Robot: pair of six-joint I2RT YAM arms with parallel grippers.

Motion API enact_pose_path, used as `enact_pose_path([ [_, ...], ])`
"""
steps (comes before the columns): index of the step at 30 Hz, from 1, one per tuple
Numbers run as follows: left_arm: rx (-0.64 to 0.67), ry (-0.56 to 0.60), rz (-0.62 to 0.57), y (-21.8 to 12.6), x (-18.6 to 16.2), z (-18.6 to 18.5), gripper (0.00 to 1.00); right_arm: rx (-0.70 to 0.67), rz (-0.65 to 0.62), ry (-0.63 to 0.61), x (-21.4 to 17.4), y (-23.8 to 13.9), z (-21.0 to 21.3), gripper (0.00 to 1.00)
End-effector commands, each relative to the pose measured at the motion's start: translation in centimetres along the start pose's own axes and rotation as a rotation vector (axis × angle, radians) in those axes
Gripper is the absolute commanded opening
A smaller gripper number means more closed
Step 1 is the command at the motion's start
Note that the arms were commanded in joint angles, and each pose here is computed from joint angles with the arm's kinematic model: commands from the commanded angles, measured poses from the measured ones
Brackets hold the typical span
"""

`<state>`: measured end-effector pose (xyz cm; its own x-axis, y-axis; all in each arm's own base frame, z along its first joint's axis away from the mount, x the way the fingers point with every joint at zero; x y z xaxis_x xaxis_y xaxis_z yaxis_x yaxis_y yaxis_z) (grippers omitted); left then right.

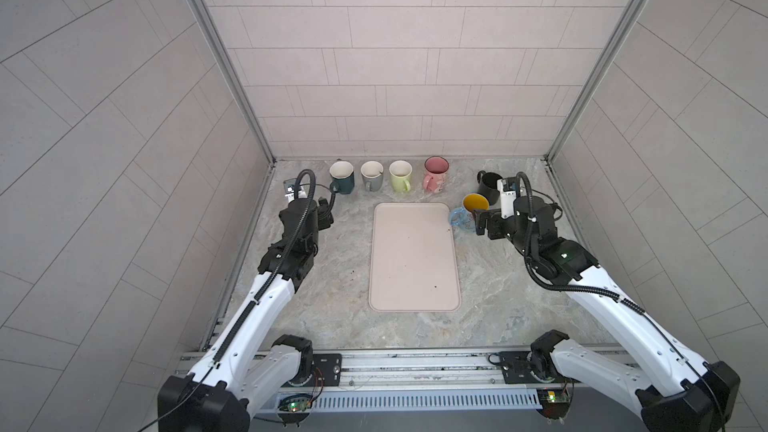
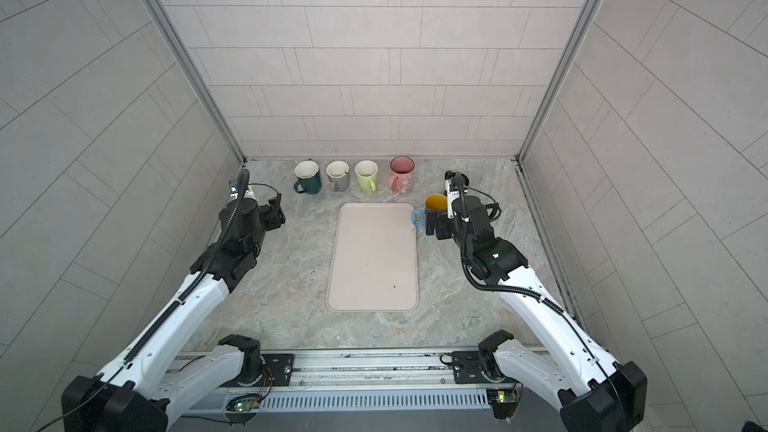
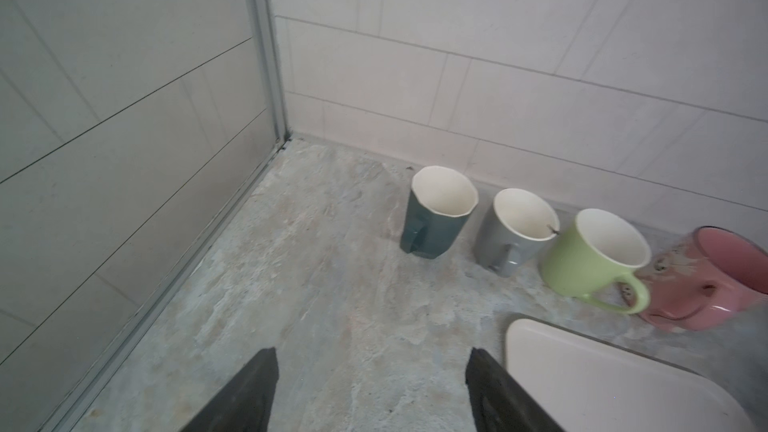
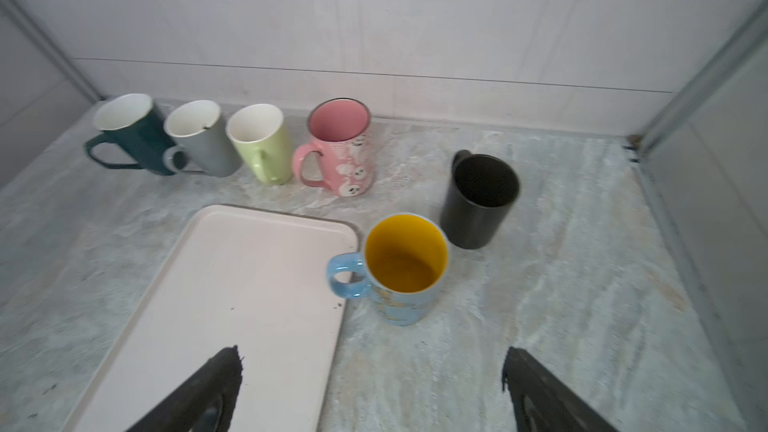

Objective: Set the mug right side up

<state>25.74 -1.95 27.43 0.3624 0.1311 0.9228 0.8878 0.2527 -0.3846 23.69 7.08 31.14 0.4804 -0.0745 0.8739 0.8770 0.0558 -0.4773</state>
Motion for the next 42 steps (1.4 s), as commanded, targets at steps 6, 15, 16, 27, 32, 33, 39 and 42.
enact_pose_path([
  [6,0.173,-0.063,-0.006,3.9,-3.9,4.2,0.77,-0.254,0.181,0.084,-1.3,3.5,-7.0,0.99],
  [15,0.142,-0.047,0.039,7.3,-7.1,6.2,0.77,-0.445,0.322,0.109,-5.6,11.6,-11.4,0.99],
  [16,0.132,-0.035,0.054,7.7,-7.7,6.2,0.77,-0.446,0.314,0.103,-6.1,12.4,-11.6,0.99],
  [27,-0.043,0.026,0.011,10.0,-9.7,5.0,0.78,-0.424,0.178,0.072,-9.5,15.8,-12.1,0.99],
  [32,-0.155,0.03,-0.013,10.1,-10.3,4.5,0.78,-0.392,0.044,0.061,-9.3,15.8,-11.9,0.99],
  [33,-0.195,0.037,-0.057,10.0,-10.6,4.2,0.78,-0.377,0.022,0.062,-9.4,15.7,-11.8,0.99],
  [39,-0.233,0.045,-0.168,8.7,-13.4,4.4,0.92,-0.221,-0.114,-0.024,-11.0,14.6,-10.3,0.99],
  [42,-0.233,0.038,-0.168,9.0,-13.3,4.4,0.92,-0.192,-0.175,-0.038,-12.7,13.9,-10.1,0.99],
])
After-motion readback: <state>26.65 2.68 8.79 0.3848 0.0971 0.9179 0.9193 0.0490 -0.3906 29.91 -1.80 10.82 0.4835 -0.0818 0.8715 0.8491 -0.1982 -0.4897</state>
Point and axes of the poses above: each gripper's point midway between its finger pads, its own y axis out along the fingers, its own z axis along the line the jaws close on, x = y × z, the point moved 10 cm from there along -y, back along the fingers, and after that the axes turned 4 degrees about y, right-handed, at the moved point
